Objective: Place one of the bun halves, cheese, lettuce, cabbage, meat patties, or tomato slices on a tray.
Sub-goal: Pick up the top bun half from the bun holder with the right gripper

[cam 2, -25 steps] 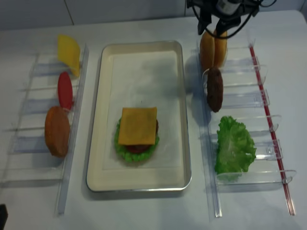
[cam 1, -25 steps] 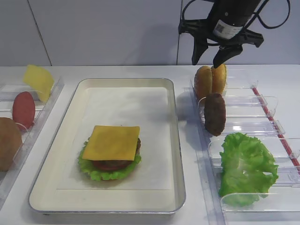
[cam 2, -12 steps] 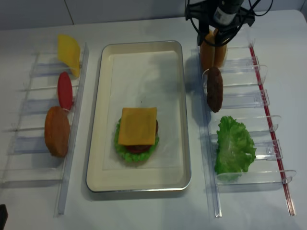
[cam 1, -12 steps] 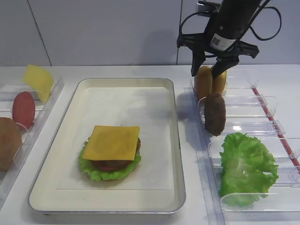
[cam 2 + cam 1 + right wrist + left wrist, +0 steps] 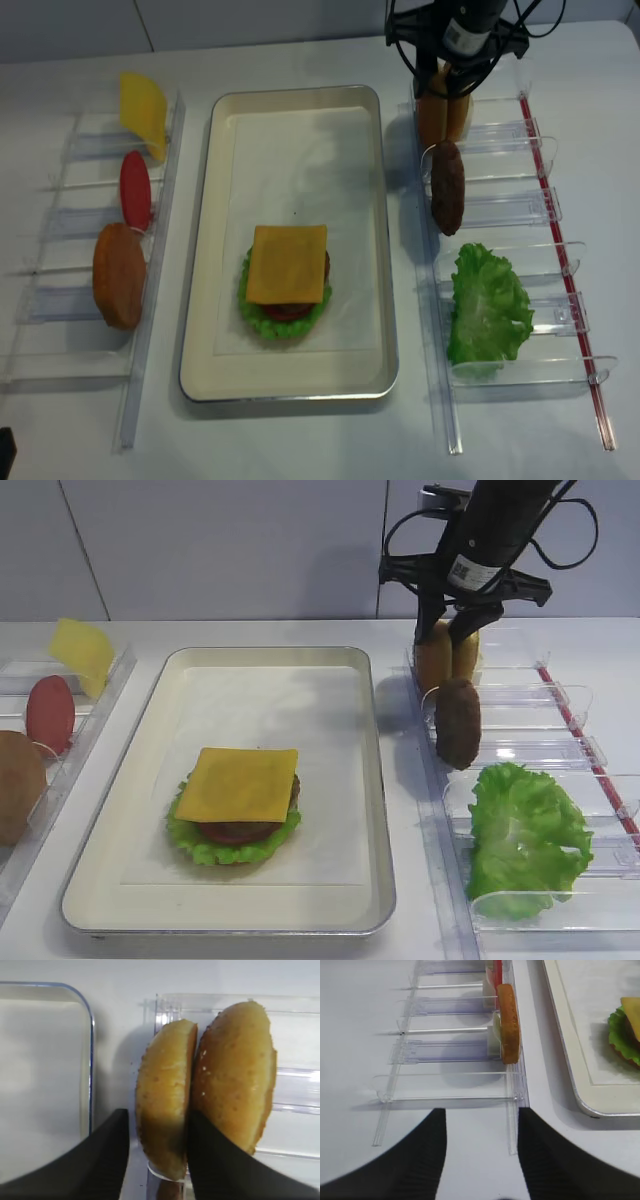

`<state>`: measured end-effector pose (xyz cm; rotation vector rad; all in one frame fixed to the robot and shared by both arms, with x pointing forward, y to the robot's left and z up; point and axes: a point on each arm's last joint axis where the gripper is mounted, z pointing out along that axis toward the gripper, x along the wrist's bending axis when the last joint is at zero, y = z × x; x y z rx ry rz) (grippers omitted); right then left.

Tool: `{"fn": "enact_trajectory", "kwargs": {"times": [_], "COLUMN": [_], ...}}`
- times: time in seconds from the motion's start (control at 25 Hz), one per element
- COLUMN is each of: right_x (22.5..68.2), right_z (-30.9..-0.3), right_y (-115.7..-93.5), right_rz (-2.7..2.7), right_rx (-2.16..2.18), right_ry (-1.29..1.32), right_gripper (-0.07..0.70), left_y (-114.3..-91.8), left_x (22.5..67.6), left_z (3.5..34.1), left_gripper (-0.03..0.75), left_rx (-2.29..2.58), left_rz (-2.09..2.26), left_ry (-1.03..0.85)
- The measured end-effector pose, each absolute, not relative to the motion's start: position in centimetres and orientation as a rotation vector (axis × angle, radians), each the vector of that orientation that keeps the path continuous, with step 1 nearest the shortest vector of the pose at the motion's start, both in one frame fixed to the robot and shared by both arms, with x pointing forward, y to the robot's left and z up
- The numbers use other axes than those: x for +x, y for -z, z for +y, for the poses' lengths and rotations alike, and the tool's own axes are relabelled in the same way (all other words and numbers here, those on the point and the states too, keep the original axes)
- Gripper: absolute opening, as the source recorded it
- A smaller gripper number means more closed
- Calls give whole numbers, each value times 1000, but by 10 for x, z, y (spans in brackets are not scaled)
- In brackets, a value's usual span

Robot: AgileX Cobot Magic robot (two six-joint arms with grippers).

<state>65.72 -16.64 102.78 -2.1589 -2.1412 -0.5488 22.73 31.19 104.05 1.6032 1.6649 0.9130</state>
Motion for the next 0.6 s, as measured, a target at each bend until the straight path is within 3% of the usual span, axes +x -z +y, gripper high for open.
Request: {"fn": "enact_trajectory", "kwargs": {"times": [0.2,0.6], "right_x": [658,659], "right_z": [-166,-165], "right_y": [-1025,-1036], "right_rz": [-2137,-2147], "right_rx": [-2157,-2130], "right_ry": [539,509], "right_gripper": [236,224], "left_y": [-1041,-1041], "left_x": [227,227], "left_z": [312,312], "left_gripper": [336,336], "left_rx": [1603,1603], "left_rz": [1665,1665], "left_ry": [-913,-913]}}
